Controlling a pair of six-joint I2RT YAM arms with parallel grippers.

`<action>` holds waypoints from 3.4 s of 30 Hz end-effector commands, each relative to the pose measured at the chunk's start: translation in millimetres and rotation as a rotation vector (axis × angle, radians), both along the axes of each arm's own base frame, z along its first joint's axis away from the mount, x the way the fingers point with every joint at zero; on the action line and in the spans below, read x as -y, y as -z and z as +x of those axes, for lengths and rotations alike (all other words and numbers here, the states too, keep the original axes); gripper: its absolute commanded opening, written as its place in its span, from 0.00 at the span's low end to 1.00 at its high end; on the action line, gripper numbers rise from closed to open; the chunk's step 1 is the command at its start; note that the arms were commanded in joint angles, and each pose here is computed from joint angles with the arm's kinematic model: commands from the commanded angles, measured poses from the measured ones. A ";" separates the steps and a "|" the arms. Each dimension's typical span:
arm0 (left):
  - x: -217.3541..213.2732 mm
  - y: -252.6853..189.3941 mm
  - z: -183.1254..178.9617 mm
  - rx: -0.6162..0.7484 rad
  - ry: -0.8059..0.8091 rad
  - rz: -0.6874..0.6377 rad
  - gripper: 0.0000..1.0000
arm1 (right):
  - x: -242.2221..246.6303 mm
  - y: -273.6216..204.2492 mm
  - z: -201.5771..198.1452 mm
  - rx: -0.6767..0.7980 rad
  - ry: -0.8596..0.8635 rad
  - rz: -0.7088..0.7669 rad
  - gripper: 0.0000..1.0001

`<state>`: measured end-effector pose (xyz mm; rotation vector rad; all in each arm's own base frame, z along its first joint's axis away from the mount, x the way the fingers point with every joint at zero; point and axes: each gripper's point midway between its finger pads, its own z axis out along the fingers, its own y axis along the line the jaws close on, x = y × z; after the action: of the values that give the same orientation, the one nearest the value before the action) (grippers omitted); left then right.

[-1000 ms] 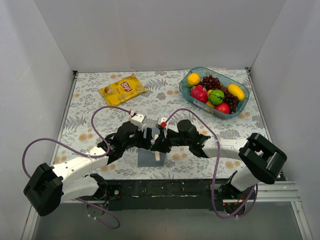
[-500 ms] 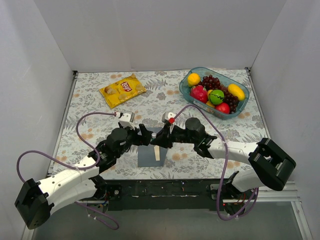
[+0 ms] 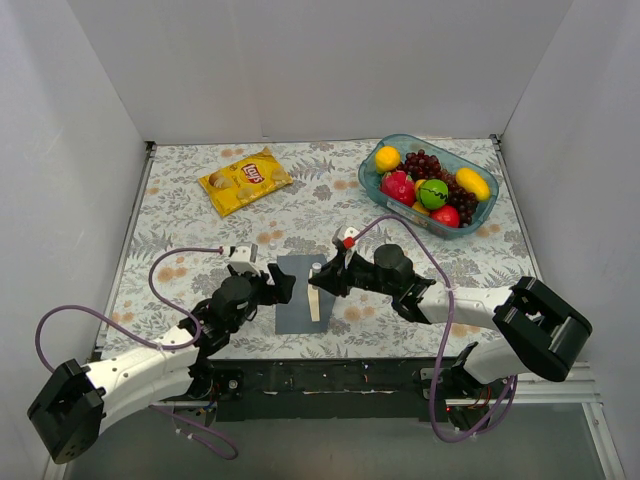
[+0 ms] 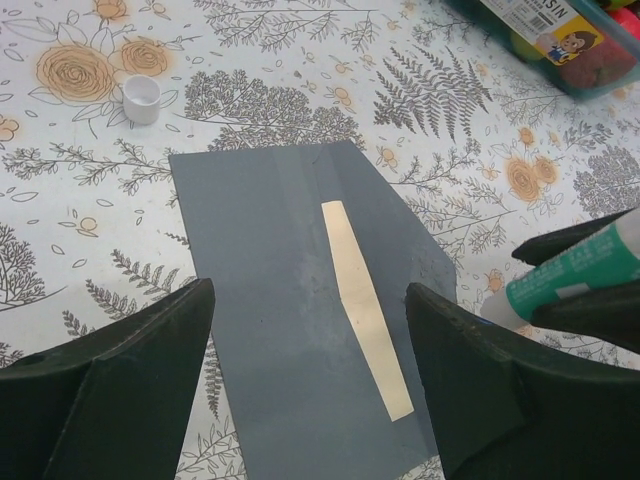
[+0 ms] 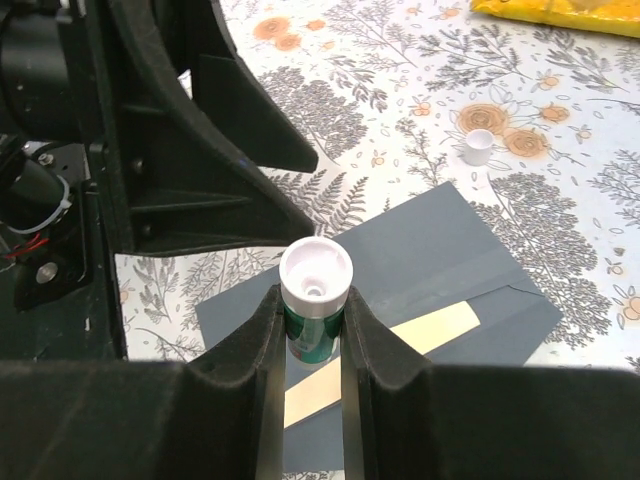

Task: Place the letter into the envelope and seal it
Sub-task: Adjust the solid glue, then adjust the envelope at the center of the board.

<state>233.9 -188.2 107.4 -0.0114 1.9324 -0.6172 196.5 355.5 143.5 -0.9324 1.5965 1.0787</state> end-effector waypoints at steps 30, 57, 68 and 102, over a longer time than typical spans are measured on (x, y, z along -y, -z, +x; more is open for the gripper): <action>17.6 20.2 2.4 -0.129 -0.069 -0.042 0.00 | 45.6 -30.7 42.1 0.053 0.258 0.038 0.01; 38.6 76.5 -4.1 -0.315 -0.046 0.029 0.00 | 53.8 -39.5 44.6 0.070 0.283 0.056 0.01; 35.8 85.6 14.1 -0.296 -0.136 0.047 0.00 | 59.2 -36.6 49.1 0.069 0.305 0.046 0.01; 43.2 35.7 24.9 -0.209 -0.116 -0.039 0.16 | 62.3 -34.3 54.0 0.058 0.326 0.044 0.01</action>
<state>256.7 -233.8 57.2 -0.2454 2.1391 -0.5947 247.9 294.0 170.4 -0.6604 1.6325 0.8421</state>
